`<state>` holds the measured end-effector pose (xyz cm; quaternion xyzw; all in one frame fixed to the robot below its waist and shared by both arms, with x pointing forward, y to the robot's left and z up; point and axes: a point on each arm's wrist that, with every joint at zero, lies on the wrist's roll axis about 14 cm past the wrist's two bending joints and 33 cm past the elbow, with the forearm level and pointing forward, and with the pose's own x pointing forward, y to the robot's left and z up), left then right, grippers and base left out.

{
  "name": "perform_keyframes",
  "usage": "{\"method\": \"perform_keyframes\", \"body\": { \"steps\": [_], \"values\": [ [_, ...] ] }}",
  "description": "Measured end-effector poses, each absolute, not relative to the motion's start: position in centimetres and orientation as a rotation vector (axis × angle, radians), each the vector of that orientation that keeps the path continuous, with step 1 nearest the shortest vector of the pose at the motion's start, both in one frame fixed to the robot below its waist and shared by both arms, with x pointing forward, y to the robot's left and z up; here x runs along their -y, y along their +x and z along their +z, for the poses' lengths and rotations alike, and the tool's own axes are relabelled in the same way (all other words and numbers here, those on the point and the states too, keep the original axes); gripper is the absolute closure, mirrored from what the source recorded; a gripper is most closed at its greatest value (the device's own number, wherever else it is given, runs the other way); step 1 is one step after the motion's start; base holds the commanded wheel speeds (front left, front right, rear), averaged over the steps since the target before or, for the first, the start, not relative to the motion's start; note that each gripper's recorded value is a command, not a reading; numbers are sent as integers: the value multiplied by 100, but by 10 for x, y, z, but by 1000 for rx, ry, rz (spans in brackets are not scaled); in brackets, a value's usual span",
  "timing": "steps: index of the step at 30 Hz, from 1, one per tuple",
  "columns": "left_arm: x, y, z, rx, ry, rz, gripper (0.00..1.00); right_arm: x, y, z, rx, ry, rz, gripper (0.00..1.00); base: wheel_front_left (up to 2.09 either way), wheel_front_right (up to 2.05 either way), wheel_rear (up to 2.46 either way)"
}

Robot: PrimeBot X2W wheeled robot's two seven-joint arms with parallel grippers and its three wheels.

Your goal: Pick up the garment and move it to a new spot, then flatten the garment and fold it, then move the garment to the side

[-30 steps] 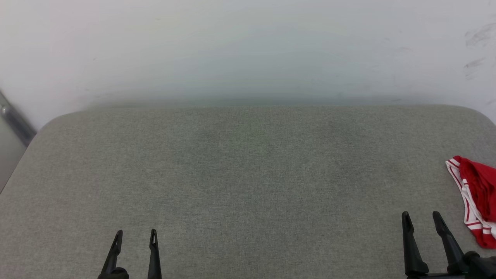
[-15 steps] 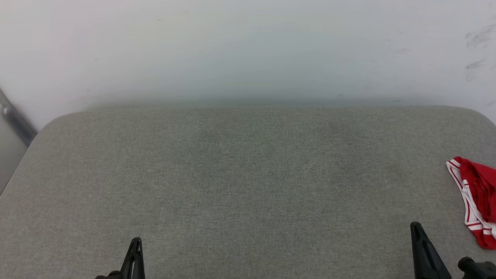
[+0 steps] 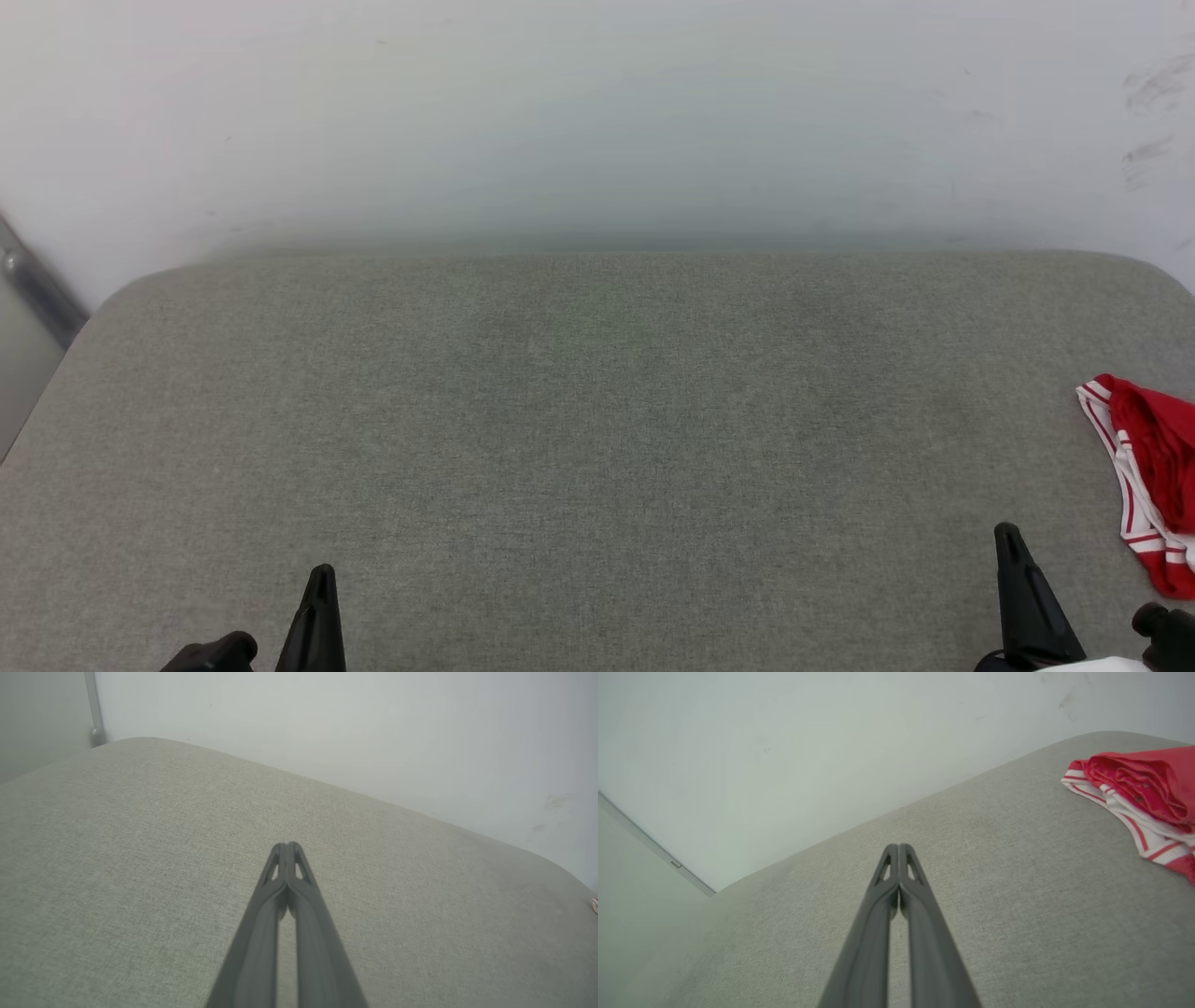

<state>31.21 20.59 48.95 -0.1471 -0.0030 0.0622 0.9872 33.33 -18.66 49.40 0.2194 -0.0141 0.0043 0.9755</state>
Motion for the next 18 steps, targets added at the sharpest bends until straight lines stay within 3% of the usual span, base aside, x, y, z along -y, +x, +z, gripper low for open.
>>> {"method": "perform_keyframes", "body": {
  "steps": [18],
  "values": [
    [-208,330,486,-24,-609,129,100,192,347,494,9,717,-23,100,0,0,0]
  ]
}}
